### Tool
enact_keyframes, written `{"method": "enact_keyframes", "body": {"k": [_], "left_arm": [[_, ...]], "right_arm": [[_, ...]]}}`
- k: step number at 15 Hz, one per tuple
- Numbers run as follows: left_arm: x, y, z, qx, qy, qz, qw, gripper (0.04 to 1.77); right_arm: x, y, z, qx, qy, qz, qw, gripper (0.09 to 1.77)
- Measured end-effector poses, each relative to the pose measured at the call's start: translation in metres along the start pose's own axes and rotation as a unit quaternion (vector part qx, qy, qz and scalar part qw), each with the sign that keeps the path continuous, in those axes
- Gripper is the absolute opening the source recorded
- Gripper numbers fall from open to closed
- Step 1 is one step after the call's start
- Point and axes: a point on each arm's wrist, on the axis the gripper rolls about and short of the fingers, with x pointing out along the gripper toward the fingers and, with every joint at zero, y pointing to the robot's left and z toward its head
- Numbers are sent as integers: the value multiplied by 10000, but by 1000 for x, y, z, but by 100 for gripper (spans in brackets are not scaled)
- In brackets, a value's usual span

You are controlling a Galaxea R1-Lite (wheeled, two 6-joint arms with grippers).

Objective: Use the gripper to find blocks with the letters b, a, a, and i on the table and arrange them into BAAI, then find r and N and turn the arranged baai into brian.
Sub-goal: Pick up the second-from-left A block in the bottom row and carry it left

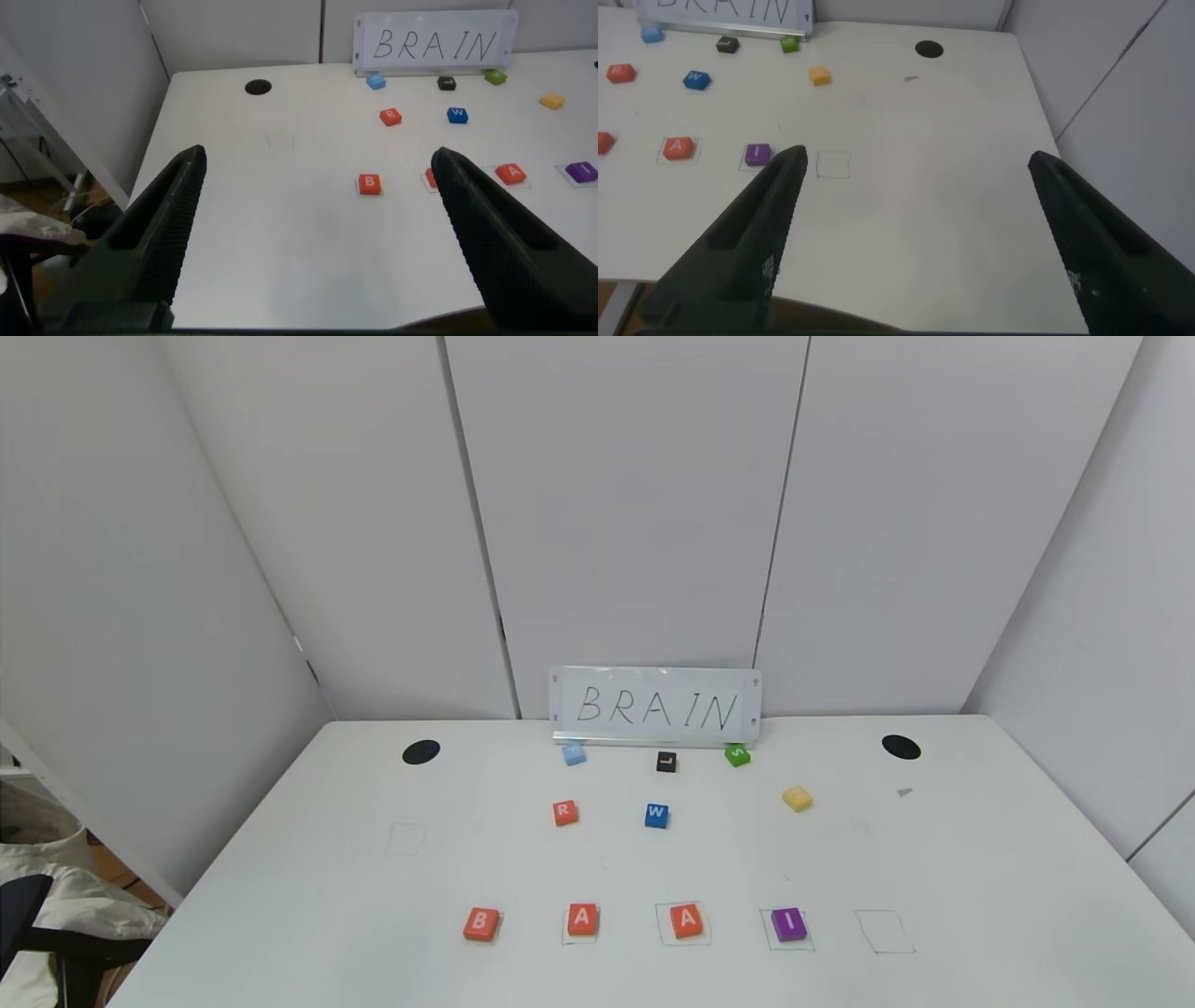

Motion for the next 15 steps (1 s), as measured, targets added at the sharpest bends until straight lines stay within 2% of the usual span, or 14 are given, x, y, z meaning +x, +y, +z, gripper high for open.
{"method": "enact_keyframes", "body": {"k": [3, 8, 11, 15], "left_arm": [[11, 1, 32, -18, 60, 14, 10000, 172], [38, 2, 73, 4, 279, 38, 9996, 172], [58, 3, 94, -7, 649, 7, 9979, 172], [87, 4, 111, -30, 1326, -25, 9912, 172]], "right_arm": [[9, -1, 33, -29, 206, 1, 9998, 171], [33, -2, 83, -41, 422, 7, 9991, 171], [53, -3, 106, -47, 558, 21, 9984, 171], [81, -3, 130, -170, 912, 48, 9957, 171]]}}
